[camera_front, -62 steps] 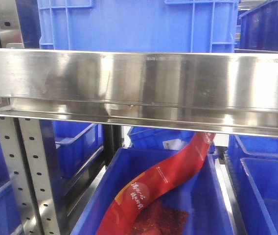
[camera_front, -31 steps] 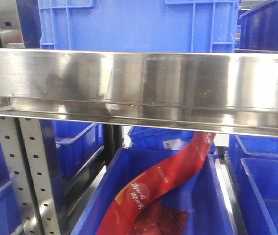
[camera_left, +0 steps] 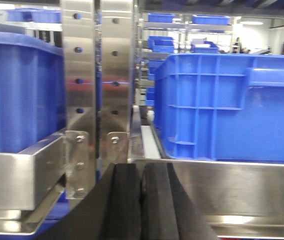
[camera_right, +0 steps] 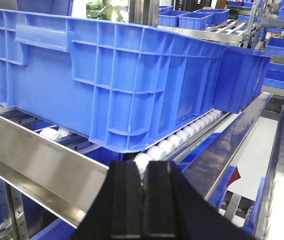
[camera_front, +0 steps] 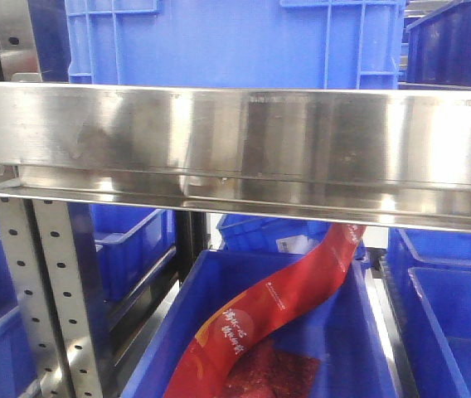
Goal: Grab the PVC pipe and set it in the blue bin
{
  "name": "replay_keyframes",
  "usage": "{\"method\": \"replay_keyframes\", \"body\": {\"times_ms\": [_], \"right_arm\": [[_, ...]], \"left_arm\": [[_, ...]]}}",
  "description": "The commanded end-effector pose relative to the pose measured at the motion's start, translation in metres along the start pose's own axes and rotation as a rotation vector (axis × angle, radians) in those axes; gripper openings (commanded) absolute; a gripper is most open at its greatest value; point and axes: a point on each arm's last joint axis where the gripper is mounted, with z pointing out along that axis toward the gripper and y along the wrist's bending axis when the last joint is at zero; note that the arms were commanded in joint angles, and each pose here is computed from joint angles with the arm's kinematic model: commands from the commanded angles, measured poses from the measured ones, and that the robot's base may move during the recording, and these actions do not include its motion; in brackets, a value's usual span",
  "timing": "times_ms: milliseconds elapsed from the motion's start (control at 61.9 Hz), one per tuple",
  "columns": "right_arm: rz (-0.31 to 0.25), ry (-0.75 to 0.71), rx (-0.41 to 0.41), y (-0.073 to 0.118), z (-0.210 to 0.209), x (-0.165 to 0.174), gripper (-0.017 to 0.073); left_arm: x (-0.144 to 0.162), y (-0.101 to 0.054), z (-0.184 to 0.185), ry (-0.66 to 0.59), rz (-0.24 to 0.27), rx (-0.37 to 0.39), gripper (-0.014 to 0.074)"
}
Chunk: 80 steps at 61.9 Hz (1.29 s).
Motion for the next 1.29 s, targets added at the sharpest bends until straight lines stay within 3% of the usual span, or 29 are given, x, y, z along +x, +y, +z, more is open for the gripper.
{"method": "replay_keyframes", "body": {"times_ms": [0,372,614,1276], "right_arm": [[-0.006,-0.024,0.007,-0.001,-0.001,-0.001,-0.0162],[-0.006,-0.024,0.007,-0.001,-0.001,-0.001,-0.0162],[-0.006,-0.024,0.007,-0.001,-0.001,-0.001,-0.0162],[-0.006,-0.024,0.007,-0.001,-0.001,-0.001,-0.0162]], "left_arm": [[0.001,0.001,-0.002,-0.005,0.005,-0.026,-0.0111],[0.011,0.006,-0.006,0.096,0.012,-0.116,-0.0111],[0.012,0.008,-0.007,0.1,0.016,-0.161,-0.0111],[0.016,0.009,-0.007,0.146,0.012,-0.167,-0.0111]]}}
